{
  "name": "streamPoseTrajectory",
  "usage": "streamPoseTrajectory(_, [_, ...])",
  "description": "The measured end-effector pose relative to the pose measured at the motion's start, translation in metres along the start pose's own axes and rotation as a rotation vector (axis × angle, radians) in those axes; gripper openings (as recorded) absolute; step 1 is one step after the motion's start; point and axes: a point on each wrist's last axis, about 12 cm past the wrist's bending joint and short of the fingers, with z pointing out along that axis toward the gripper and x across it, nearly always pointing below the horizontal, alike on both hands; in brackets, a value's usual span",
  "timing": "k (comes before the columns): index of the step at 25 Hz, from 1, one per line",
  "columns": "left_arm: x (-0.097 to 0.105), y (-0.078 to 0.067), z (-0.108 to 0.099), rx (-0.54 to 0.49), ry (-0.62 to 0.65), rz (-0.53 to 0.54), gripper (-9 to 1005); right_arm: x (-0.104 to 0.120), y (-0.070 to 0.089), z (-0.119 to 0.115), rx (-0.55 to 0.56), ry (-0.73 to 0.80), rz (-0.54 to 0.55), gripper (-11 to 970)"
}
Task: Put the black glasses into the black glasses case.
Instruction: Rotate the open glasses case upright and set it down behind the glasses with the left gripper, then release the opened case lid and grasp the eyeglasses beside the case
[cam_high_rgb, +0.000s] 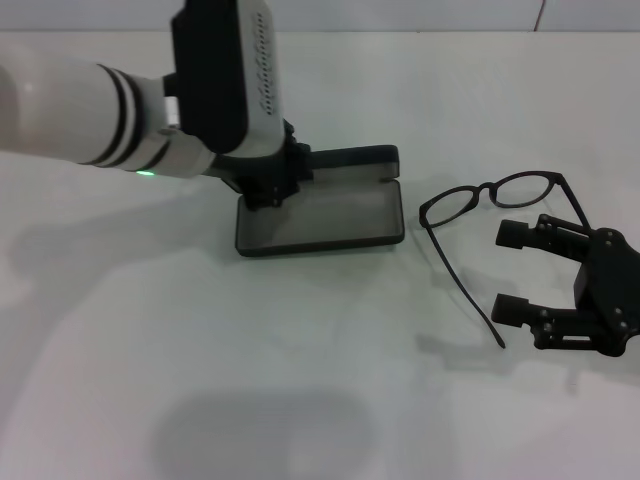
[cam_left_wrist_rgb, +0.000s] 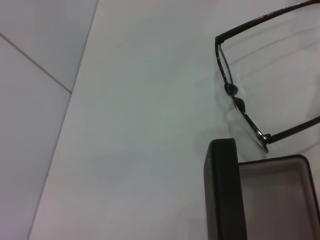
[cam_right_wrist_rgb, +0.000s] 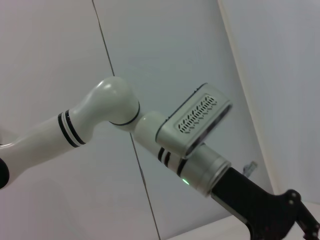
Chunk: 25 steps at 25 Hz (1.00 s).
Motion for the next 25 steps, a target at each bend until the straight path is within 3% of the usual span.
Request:
streamPoseTrajectory(12, [-0.008, -0.004, 0.009, 0.032, -0.029, 0.0, 238, 0.001, -0.001, -0.002, 0.017, -0.001, 0.001, 873])
streamPoseTrajectory(18, [-0.01, -0.003, 0.003, 0.016, -0.045, 0.001, 400, -0.001, -0.002, -0.002, 0.02, -0.001, -0.006, 872])
streamPoseTrajectory(23, [-0.008, 0.005, -0.022, 0.02, -0.161, -0.107, 537, -0.003, -0.003, -0.003, 0.017, 0.003, -0.015, 872])
streamPoseTrajectory(24, [0.001, 0.011, -0.043, 0.05, -0.273, -0.218, 566, -0.004, -0.004, -0.004, 0.016, 0.004, -0.018, 872])
streamPoseTrajectory(25, [0.005, 0.012, -0.048, 0.061, -0.299, -0.246, 596, -0.005, -0.005, -0.004, 0.014, 0.005, -0.021, 872])
